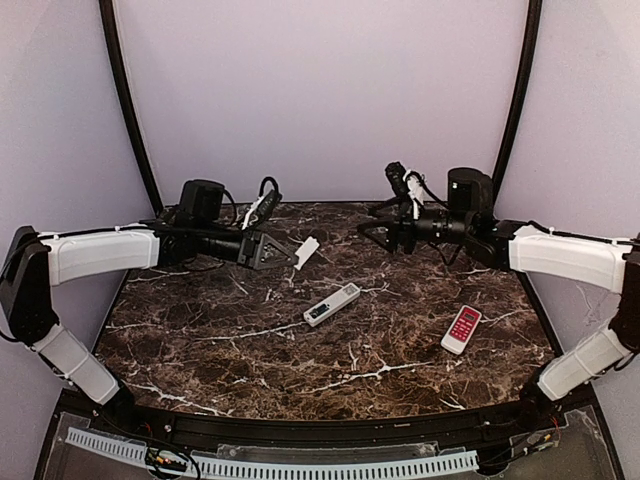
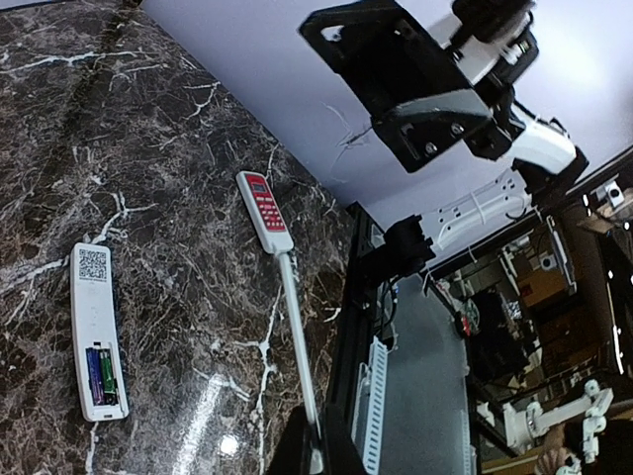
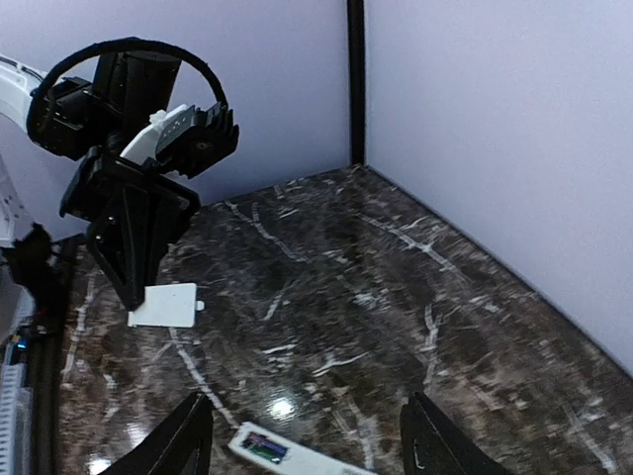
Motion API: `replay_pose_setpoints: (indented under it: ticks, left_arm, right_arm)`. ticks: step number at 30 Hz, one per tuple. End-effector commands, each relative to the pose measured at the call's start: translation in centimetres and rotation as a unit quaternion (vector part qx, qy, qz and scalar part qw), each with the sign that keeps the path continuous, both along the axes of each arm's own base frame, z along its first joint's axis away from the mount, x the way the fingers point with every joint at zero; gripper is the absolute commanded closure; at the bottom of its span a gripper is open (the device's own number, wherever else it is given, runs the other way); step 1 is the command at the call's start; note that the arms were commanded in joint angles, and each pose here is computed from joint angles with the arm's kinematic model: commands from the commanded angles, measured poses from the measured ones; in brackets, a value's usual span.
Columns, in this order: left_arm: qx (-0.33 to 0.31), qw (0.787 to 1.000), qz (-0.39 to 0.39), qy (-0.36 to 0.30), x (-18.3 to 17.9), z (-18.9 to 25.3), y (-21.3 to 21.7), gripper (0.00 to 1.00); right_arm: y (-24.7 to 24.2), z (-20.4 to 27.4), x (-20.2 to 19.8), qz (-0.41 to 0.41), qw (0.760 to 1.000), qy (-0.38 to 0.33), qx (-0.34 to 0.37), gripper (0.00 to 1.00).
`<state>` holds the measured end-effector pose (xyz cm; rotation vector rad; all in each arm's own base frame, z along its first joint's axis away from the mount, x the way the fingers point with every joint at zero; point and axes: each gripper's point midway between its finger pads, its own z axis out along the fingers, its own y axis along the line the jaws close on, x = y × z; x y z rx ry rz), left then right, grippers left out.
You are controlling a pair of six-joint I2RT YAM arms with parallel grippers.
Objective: Load the batteries into the remote control
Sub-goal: Pass from the left arm to the right
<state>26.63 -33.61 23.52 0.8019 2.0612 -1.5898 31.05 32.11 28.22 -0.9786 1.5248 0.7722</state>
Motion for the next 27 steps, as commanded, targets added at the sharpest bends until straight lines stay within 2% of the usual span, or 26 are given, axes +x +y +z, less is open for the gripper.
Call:
replay_pose_setpoints:
  ticks: [1, 5, 7, 13, 27]
  left_arm:
    - [0.014, 0.994, -0.056, -0.092, -2.8, 0.4, -0.3, 1.0]
    - [0.012, 0.99, -0.074, -0.119, -3.6, 0.4, -0.7, 0.99]
    - [0.011, 0.988, -0.081, -0.129, -3.9, 0.5, -0.9, 1.0]
    - [0.021, 0.986, -0.095, -0.137, -4.4, 0.4, -1.7, 1.0]
    - [0.031, 0.981, -0.107, -0.157, -5.0, 0.6, -3.0, 1.0]
  right_arm:
    - [2.2, -1.7, -4.7, 0.181, 0.953, 0.233, 0.062, 0.38]
    - [2.9, -1.6, -6.0, 0.246, 0.919, 0.297, 0.083, 0.47]
    - [3.1, -1.5, -6.0, 0.254, 0.913, 0.308, 0.088, 0.51]
    - [3.9, -0.9, -6.8, 0.289, 0.895, 0.326, 0.094, 0.53]
    - [6.3, -2.6, -7.6, 0.305, 0.888, 0.339, 0.058, 0.6]
